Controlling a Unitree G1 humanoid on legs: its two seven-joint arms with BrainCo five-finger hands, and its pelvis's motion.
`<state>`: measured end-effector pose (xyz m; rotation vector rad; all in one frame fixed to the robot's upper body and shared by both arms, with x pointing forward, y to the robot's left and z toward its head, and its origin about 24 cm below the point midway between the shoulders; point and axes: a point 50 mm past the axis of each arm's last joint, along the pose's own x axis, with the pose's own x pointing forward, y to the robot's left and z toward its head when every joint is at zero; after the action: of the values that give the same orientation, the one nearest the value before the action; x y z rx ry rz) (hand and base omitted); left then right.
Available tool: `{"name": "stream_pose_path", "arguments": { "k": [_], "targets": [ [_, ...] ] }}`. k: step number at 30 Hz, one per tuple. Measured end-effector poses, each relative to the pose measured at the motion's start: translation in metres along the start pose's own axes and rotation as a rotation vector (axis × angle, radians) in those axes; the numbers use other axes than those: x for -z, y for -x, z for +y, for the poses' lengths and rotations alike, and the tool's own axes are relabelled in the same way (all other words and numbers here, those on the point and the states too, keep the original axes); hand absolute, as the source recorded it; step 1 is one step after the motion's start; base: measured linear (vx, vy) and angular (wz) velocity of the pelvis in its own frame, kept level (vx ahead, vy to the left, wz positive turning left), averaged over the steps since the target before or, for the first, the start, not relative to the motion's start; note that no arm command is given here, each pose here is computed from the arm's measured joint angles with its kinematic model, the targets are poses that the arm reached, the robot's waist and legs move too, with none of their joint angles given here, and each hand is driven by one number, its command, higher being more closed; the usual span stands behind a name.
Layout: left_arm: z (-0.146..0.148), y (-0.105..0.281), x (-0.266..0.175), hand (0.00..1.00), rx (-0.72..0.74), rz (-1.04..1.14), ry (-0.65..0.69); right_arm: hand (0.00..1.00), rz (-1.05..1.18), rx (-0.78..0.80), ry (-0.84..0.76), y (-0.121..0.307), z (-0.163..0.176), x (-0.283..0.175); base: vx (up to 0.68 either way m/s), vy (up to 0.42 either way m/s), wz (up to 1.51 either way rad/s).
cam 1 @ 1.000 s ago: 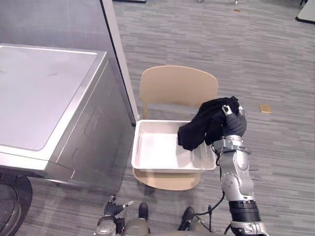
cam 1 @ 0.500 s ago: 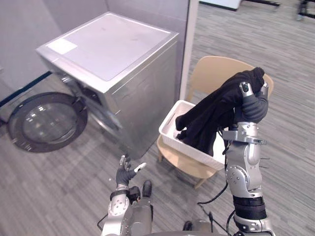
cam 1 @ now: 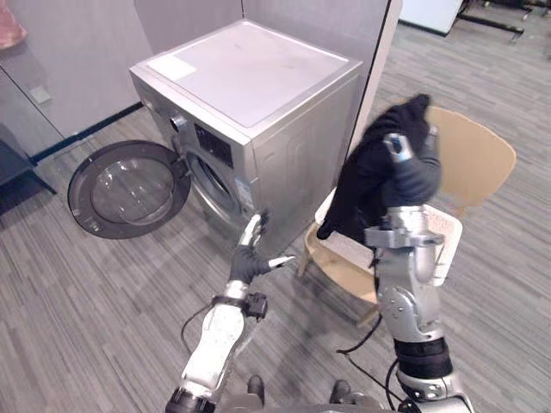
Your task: Pick up the laundry basket with both hands and put the clothes into the washing machine.
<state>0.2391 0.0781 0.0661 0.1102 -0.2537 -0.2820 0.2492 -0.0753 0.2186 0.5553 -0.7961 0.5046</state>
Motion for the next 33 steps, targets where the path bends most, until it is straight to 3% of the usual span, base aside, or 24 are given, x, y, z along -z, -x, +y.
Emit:
{"name": "stream_pose_path", "arguments": {
  "k": [3, 7, 8, 20, 21, 29, 33],
  "targets": [
    [-0.020, -0.018, -0.007, 0.00, 0.095, -0.053, -0.072, 1.00, 0.024, -0.156, -0.127, -0.009, 0.036, 0.012, -0.04, 0.012, -0.08],
    [-0.036, -0.034, -0.011, 0.00, 0.128, -0.093, -0.145, 1.00, 0.156, -0.212, -0.261, -0.005, 0.059, 0.039, -0.05, -0.021, -0.05],
    [-0.037, -0.035, -0.010, 1.00, 0.122, -0.093, -0.165, 1.00, 0.192, -0.224, -0.291, -0.003, 0.065, 0.045, -0.05, -0.036, -0.04],
    [-0.040, -0.048, 0.008, 1.00, 0.116, -0.026, -0.350, 1.00, 0.274, -0.236, -0.402, 0.001, 0.077, 0.057, -0.02, -0.009, -0.01],
    [-0.038, -0.047, 0.010, 1.00, 0.105, -0.015, -0.347, 0.00, 0.277, -0.233, -0.404, 0.002, 0.076, 0.057, 0.00, 0.000, 0.00],
    [-0.003, -0.003, 0.051, 1.00, -0.102, 0.240, -0.172, 0.00, 0.372, -0.031, -0.351, 0.047, 0.036, 0.069, 0.00, 0.000, 0.00],
    [0.027, 0.020, 0.054, 1.00, -0.271, 0.287, -0.097, 0.00, 0.391, 0.127, -0.085, 0.072, -0.017, 0.056, 0.00, 0.000, 0.00]
  ]
}}
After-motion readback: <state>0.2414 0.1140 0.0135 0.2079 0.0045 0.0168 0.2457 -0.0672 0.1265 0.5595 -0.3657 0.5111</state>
